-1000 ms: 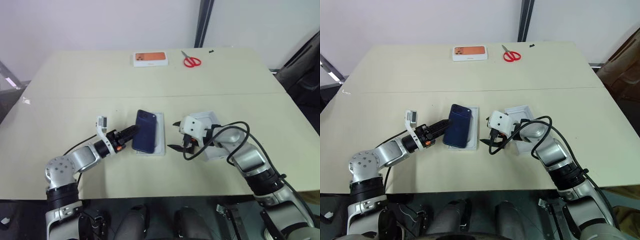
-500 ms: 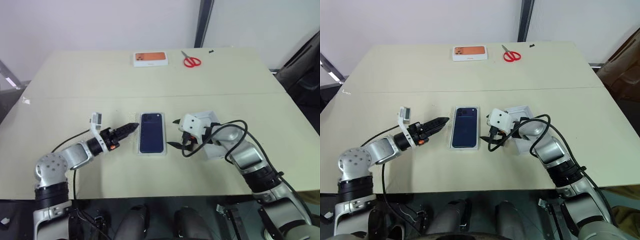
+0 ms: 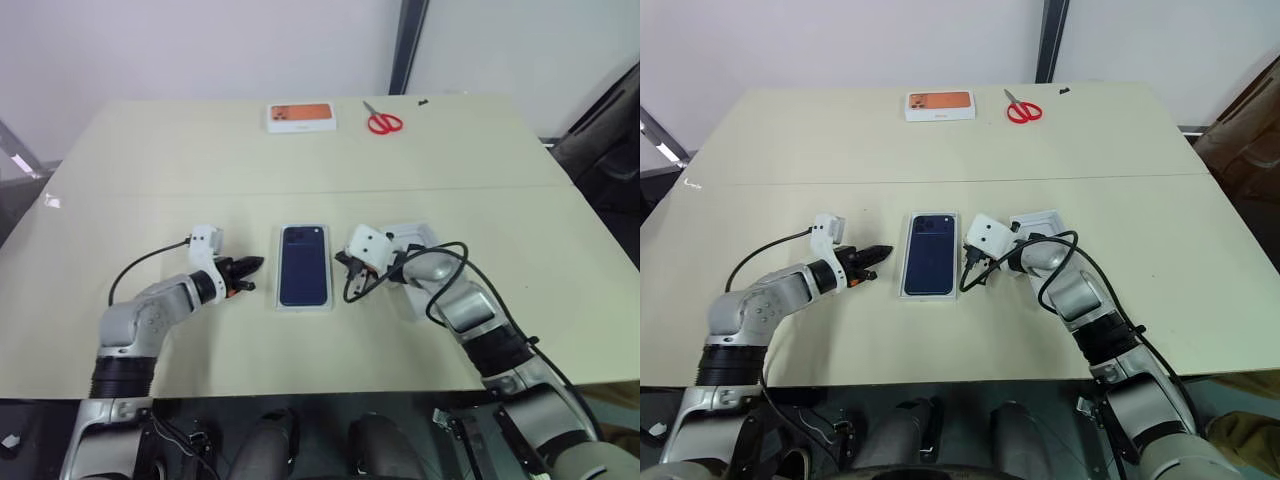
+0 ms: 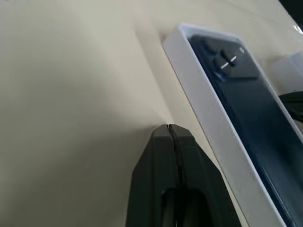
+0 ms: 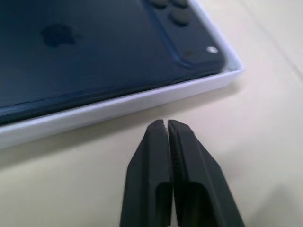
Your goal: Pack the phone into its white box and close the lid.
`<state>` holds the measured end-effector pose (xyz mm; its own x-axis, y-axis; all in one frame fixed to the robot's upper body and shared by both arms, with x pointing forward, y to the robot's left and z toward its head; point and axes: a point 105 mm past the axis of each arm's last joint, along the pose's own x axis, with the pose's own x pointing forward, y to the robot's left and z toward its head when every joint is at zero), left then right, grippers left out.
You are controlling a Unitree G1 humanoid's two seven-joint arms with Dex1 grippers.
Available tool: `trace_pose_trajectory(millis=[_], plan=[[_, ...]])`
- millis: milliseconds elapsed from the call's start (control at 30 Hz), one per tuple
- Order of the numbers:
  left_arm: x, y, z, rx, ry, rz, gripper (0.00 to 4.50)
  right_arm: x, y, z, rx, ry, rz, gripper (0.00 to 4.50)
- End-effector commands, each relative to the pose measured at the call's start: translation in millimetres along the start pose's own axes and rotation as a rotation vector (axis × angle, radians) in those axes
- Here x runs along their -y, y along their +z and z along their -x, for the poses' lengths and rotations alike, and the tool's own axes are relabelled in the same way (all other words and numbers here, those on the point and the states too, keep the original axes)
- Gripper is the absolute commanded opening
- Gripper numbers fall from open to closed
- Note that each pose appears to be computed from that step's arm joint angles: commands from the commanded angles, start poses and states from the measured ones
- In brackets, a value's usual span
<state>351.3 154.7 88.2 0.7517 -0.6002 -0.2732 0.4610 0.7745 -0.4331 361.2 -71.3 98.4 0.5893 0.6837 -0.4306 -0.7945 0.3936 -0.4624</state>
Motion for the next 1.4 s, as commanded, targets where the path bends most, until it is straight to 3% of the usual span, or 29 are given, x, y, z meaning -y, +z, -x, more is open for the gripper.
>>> trace_pose_trajectory(millis=[33,300,567,900,1400], plan=[[14.5,0.1,-12.9,-0.022,-0.054,-0.021,0.01,6.5,15.0,-0.8,0.032,-0.014,0.057,0.07],[67.1,1.2,-40.9,-0.031,-0.230,-0.022,0.01,31.1,2.4,21.8,-0.015,-0.077,0.053,0.07],[108.4,-6.8,-71.1,-0.042,-0.334,-0.040,0.01,44.6,-38.4,64.5,-0.147,-0.106,0.051,0.07],[120.2,-9.9,-86.4,-0.057,-0.383,-0.056,0.01,53.1,-62.1,86.1,-0.218,-0.171,0.030,0.07],[117.6,-14.2,-75.6,-0.051,-0.371,-0.042,0.01,62.0,-37.1,61.8,-0.124,-0.197,0.025,0.07]])
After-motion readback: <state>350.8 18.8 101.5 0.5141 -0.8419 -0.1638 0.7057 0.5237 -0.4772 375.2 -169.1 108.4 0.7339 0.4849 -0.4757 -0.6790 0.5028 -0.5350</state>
